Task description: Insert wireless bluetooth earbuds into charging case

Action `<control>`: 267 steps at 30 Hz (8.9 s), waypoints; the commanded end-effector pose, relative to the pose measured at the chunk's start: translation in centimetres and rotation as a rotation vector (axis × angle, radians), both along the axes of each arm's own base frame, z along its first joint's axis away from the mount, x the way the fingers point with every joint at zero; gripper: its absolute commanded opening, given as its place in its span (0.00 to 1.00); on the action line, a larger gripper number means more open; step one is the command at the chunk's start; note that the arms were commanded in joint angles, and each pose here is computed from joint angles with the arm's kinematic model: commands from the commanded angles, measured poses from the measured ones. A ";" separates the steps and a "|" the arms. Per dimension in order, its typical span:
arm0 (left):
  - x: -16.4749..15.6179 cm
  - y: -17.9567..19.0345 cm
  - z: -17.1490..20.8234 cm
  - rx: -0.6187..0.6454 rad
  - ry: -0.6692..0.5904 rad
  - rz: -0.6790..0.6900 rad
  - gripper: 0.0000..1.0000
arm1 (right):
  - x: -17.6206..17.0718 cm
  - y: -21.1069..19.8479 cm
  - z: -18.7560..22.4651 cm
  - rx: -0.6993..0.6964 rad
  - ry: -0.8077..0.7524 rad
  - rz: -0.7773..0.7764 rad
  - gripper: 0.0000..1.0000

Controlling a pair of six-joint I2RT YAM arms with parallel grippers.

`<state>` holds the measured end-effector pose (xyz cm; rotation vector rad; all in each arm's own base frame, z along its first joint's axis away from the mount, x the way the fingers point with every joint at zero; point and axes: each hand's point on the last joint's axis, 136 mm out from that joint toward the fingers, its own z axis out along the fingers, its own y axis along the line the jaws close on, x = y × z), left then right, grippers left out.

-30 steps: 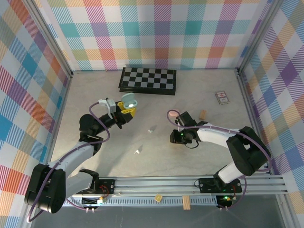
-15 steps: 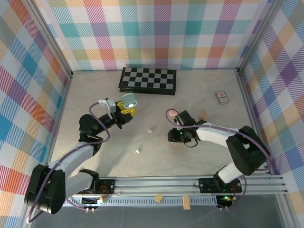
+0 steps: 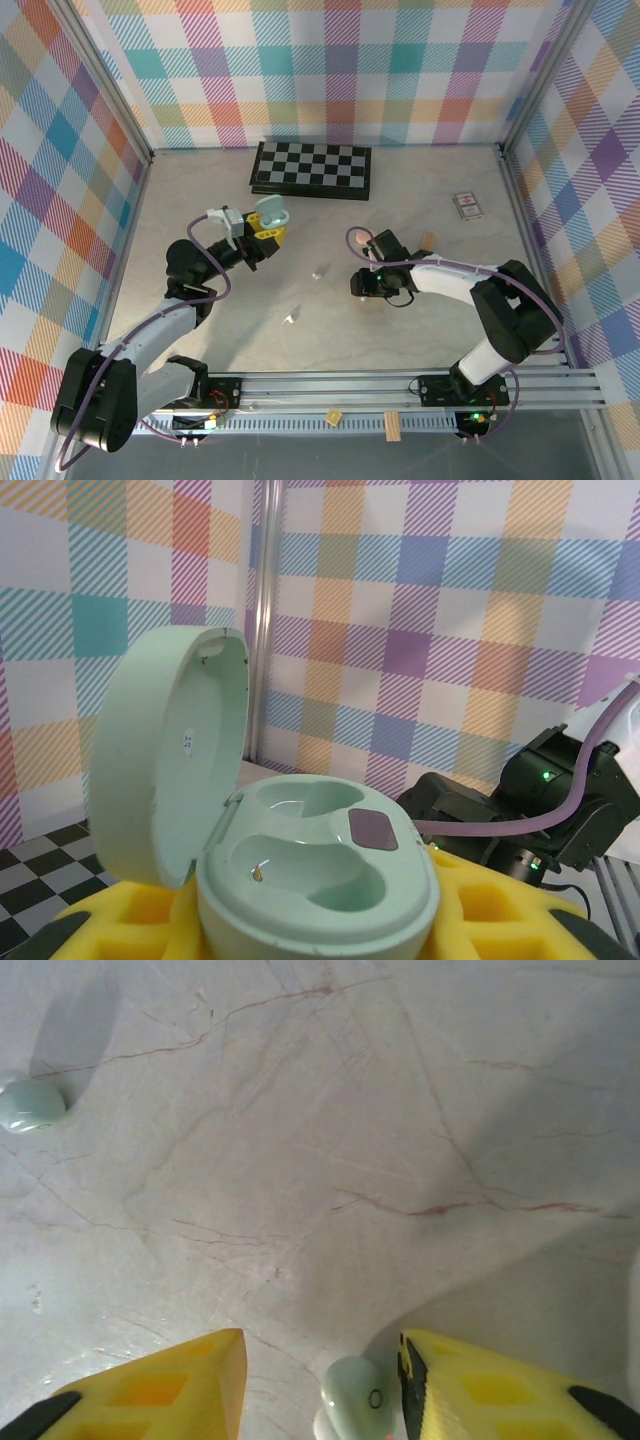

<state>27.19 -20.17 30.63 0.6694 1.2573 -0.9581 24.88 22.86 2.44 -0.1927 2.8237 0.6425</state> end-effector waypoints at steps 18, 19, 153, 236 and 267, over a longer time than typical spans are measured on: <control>-0.9 -0.2 1.6 -0.004 -0.065 -0.019 0.30 | -1.7 1.2 0.4 0.117 0.053 0.007 0.31; -0.9 -0.2 1.6 -0.003 -0.066 -0.021 0.30 | -1.6 1.2 0.4 0.119 0.054 0.005 0.30; -0.3 1.0 1.9 -0.024 -0.065 0.047 0.29 | -2.4 0.5 0.9 -0.766 -0.158 0.603 0.38; -3.1 -4.8 -2.7 0.172 -0.128 -0.008 0.29 | 0.4 2.8 18.7 0.802 0.302 -0.079 0.16; -1.2 -13.1 -3.7 0.196 -0.186 0.044 0.29 | -0.9 6.3 27.1 0.685 -0.032 0.137 0.15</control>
